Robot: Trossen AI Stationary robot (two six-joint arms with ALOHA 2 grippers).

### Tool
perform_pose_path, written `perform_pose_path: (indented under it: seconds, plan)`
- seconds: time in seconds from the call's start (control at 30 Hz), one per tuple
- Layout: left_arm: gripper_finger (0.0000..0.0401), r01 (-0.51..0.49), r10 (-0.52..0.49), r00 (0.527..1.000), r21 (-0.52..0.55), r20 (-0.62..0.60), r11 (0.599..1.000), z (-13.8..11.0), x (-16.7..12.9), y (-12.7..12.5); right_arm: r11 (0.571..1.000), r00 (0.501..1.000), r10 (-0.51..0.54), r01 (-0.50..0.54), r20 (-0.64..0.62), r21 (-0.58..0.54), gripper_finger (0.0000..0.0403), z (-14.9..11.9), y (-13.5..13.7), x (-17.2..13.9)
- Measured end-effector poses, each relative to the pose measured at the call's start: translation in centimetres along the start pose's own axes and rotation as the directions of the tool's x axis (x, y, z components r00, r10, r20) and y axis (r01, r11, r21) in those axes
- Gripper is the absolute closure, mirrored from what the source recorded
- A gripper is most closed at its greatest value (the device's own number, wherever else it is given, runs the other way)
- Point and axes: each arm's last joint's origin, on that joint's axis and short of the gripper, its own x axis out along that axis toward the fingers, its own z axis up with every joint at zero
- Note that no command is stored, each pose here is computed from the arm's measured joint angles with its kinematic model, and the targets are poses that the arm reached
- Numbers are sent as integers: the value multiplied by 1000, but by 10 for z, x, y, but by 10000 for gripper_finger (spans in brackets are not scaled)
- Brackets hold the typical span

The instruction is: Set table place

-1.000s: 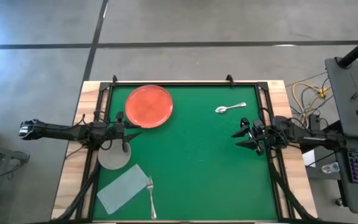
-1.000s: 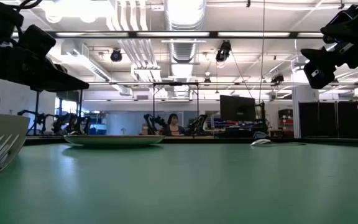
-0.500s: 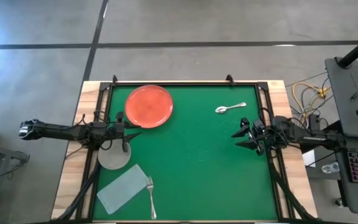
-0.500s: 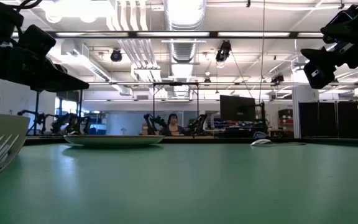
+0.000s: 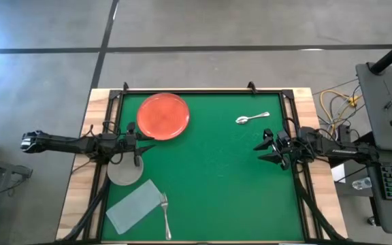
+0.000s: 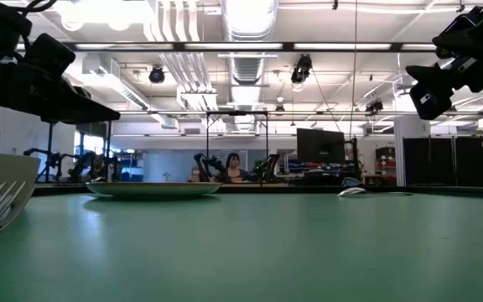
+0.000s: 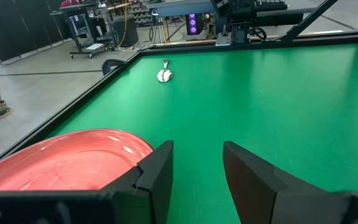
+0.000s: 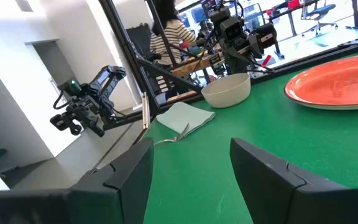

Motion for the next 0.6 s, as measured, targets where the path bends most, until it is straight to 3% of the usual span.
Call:
perform_pose_path:
  seconds: [0.13,0.2,0.3,0.4,0.6]
  plan:
    - [276,0,0,1000,0,0,1000,0,0,0,1000,1000,-1,1,27,8,197,2,1,0]
    - [276,0,0,1000,0,0,1000,0,0,0,999,989,-42,43,142,-6,197,11,2,0]
    - [276,0,0,1000,0,0,1000,0,0,0,993,913,-100,67,395,96,197,32,6,-5]
    - [276,0,0,1000,0,0,1000,0,0,0,990,836,-124,71,534,118,197,44,9,-7]
    - [276,0,0,1000,0,0,1000,0,0,0,983,844,-171,109,509,150,197,46,7,-1]
